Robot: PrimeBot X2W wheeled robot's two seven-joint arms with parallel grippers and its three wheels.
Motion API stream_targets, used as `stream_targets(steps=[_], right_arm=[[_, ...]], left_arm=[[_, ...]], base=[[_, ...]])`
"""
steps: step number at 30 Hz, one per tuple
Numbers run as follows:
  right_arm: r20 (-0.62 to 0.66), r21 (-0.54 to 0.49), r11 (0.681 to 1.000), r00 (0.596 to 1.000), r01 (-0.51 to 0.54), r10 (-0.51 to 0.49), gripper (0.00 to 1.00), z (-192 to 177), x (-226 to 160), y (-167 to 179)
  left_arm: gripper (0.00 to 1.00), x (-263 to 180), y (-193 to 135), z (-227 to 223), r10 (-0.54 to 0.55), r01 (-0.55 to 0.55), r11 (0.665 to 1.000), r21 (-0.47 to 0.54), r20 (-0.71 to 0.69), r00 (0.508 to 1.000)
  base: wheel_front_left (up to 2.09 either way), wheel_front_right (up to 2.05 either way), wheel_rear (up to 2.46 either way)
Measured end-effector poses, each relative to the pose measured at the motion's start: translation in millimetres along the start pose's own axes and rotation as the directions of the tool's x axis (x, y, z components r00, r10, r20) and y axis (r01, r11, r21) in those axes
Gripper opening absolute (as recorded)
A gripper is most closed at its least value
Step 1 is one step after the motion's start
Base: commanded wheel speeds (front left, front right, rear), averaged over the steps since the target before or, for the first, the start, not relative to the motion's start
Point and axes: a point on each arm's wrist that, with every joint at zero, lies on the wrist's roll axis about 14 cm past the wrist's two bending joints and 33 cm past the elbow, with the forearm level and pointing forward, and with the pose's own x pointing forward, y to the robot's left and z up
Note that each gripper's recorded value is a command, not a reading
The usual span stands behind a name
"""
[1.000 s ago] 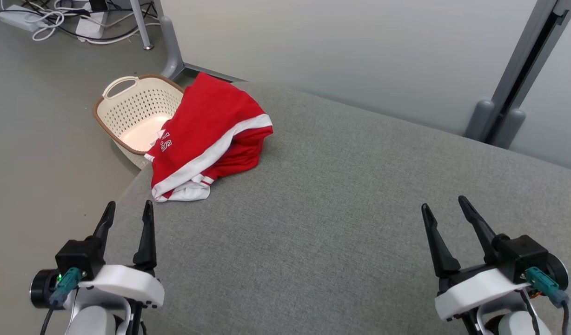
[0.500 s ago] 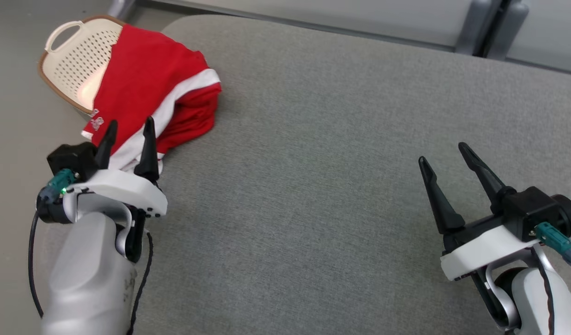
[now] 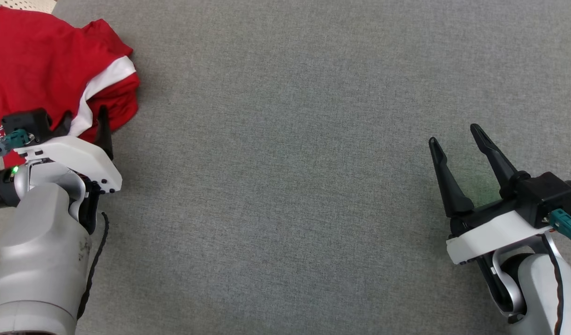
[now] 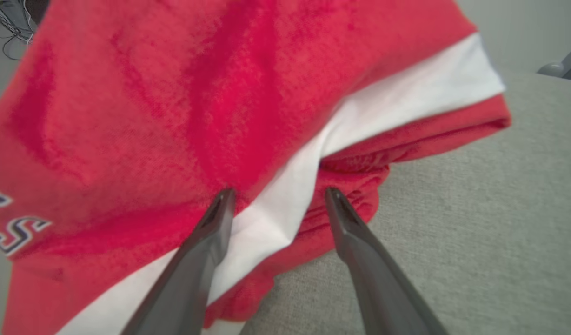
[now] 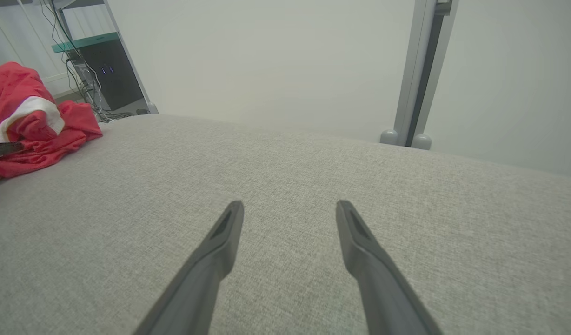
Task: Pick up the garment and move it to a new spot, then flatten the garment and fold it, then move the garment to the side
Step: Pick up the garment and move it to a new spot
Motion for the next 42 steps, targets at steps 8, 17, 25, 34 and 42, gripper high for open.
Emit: stream_targets(steps=[8,17,25,34,42], right_arm=[[0.021,-0.004,1.000,1.000,-0.004,0.004,1.00,8,2,4],[0.092,-0.017,1.000,0.996,0.002,0.000,1.00,37,-12,17],[0.143,-0.021,0.999,0.989,0.026,-0.023,1.00,60,-45,33],[0.204,-0.010,0.993,0.973,0.116,-0.112,1.00,79,-88,25],[0.226,0.016,0.975,0.949,0.223,-0.221,1.00,82,-121,2]], left_arm=[[0.00,-4,10,64,0.015,-0.019,1.000,0.016,0.209,0.978],[0.00,-66,13,138,0.002,-0.016,1.000,0.023,0.515,0.857],[0.00,-137,-13,136,-0.069,0.067,0.997,0.027,0.629,0.775],[0.00,-178,-87,96,-0.245,0.273,0.961,0.042,0.586,0.772],[0.00,-192,-187,76,-0.505,0.541,0.837,0.080,0.496,0.707]], base=[[0.00,0.00,0.00],[0.00,0.00,0.00],[0.00,0.00,0.00],[0.00,0.00,0.00],[0.00,0.00,0.00]])
